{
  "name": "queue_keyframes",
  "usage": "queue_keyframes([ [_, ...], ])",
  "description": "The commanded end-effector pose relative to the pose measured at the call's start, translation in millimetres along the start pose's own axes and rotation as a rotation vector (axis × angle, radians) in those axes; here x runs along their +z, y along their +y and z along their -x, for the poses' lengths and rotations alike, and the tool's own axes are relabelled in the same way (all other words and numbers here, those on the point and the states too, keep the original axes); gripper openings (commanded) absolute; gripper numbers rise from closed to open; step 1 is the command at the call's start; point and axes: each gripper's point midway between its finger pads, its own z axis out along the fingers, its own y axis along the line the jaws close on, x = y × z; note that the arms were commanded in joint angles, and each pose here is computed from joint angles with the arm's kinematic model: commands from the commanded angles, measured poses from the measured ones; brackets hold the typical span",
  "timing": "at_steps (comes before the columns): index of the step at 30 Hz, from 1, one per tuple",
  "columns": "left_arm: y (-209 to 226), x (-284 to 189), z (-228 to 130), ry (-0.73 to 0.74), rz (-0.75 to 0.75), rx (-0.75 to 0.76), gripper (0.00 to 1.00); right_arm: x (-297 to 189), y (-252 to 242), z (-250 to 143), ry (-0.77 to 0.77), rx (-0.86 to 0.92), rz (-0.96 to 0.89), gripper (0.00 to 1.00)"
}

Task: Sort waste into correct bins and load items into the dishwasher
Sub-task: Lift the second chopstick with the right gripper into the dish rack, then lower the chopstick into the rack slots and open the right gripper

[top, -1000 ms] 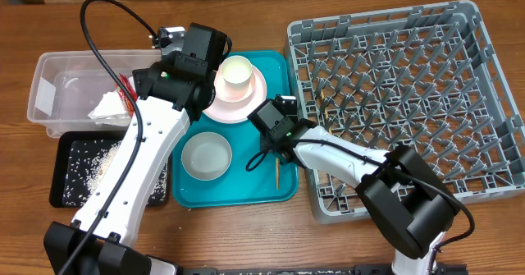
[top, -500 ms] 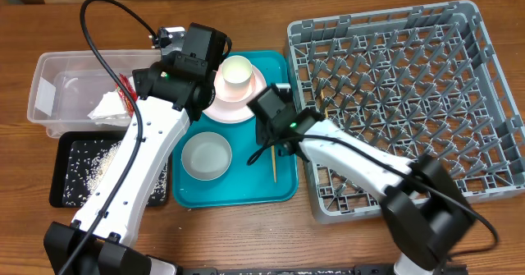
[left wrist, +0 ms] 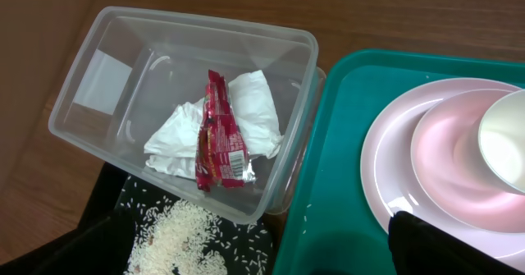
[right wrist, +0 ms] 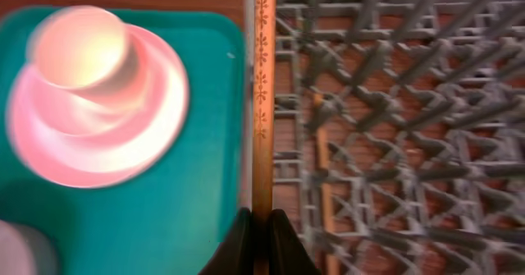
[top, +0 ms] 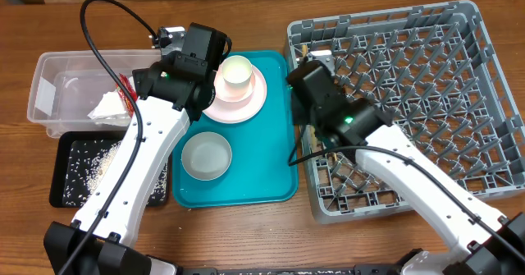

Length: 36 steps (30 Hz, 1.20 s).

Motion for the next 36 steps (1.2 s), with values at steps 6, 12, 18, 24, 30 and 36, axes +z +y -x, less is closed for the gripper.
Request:
queue_keyframes([
  [6,3.7,-4.4,8.7,-0.026,0.013,-0.010,1.00,4.2,-64.5,1.3,0.064,-0.035,-0.141,0.04],
  [12,3.7,-4.4,8.7,-0.026,0.013,-0.010,1.00,8.4,-83.3,-3.3,0.110,0.012,-0.137,0.04],
  [18,3.8,-4.3,8.7,-0.026,0.013,-0.011,1.00,9.3,-86.1,-3.2,0.113,0.017,-0.137,0.05],
  [24,3.8,-4.3,8.7,-0.026,0.013,-0.011,1.00,9.4,-86.2,-3.9,0.116,0.016,-0.137,0.15],
  [30,3.7,-4.4,8.7,-0.026,0.013,-0.010,1.00,10.8,-86.4,-6.5,0.123,0.015,-0.139,0.17],
  [36,3.7,-4.4,8.7,-0.026,0.013,-0.010,1.00,14.2,-76.7,-10.8,0.147,0.017,-0.086,0.17],
])
